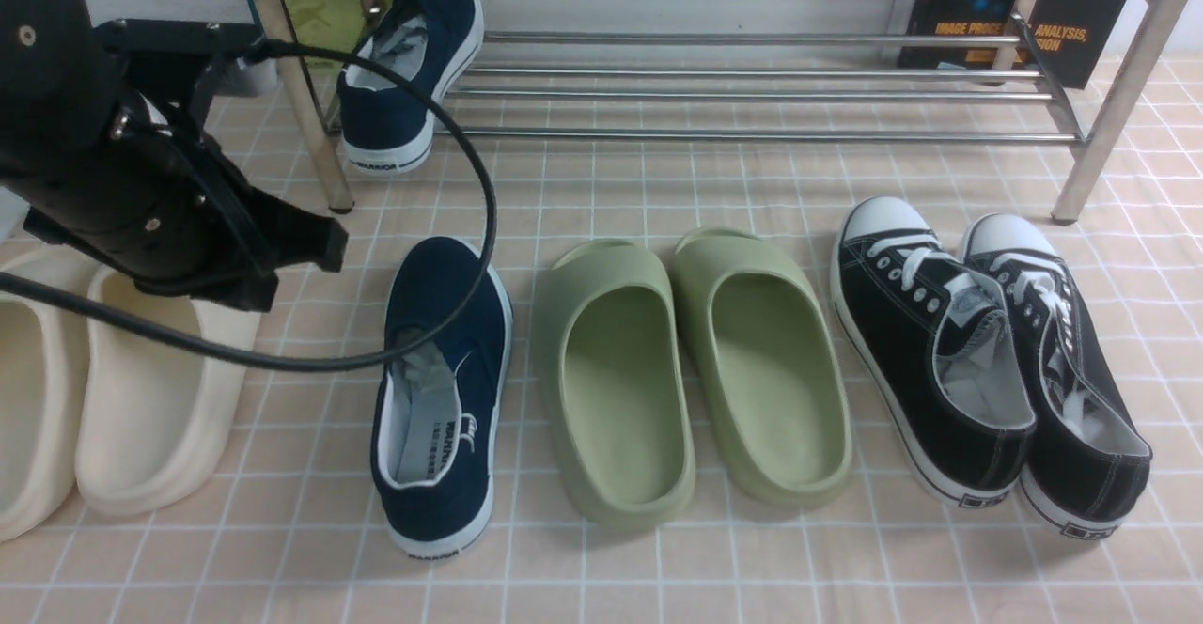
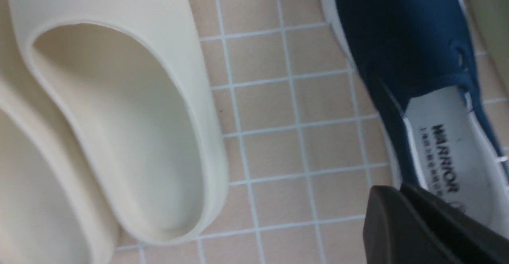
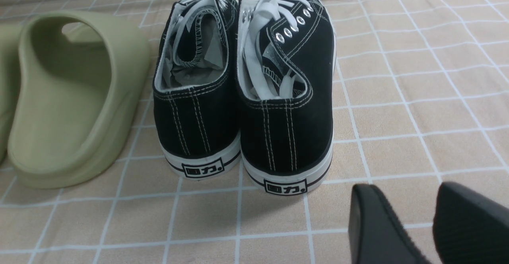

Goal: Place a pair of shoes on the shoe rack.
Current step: Use the left arm to grab the shoe closest to it

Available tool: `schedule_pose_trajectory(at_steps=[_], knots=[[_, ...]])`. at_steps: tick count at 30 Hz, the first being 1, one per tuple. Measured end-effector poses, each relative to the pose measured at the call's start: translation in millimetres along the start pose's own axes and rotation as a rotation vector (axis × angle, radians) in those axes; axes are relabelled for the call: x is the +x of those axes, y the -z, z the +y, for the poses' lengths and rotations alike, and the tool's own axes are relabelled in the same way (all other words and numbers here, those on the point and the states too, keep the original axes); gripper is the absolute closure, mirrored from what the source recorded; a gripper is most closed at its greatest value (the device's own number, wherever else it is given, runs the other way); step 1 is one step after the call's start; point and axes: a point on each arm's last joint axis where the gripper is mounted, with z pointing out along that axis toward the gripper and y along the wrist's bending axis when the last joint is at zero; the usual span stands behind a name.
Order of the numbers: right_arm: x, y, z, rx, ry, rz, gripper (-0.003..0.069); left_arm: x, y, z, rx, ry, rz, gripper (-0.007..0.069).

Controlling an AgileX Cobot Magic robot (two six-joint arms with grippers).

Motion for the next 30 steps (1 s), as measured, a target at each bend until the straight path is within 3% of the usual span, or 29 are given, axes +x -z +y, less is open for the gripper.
schedule_pose_trajectory(at_steps=[4, 11, 13, 17, 21, 30], knots=[[0.0, 0.0, 0.0, 0.000, 0.000, 0.000, 0.0420, 5.9, 2.3, -23.4, -0.042, -0.097, 0.051, 0.0572], [0.0, 0.0, 0.0, 0.000, 0.000, 0.000, 0.0420, 7.2, -15.0, -35.5, -0.075, -0.024, 0.115, 0.0504], [0.0, 0.0, 0.0, 0.000, 0.000, 0.000, 0.0420, 5.8, -23.7, -34.1, -0.069, 0.011, 0.129, 0.0453], [0.0, 0.0, 0.0, 0.000, 0.000, 0.000, 0.0420, 4.8, -45.8, -28.6, -0.017, 0.114, 0.188, 0.0279], [0.0, 0.0, 0.0, 0.000, 0.000, 0.000, 0.0420, 4.4, -62.8, -32.4, 0.042, 0.160, 0.227, 0.0172], [0.0, 0.0, 0.0, 0.000, 0.000, 0.000, 0.0420, 33.0, -99.4, -41.6, 0.103, 0.215, 0.272, 0.0140]])
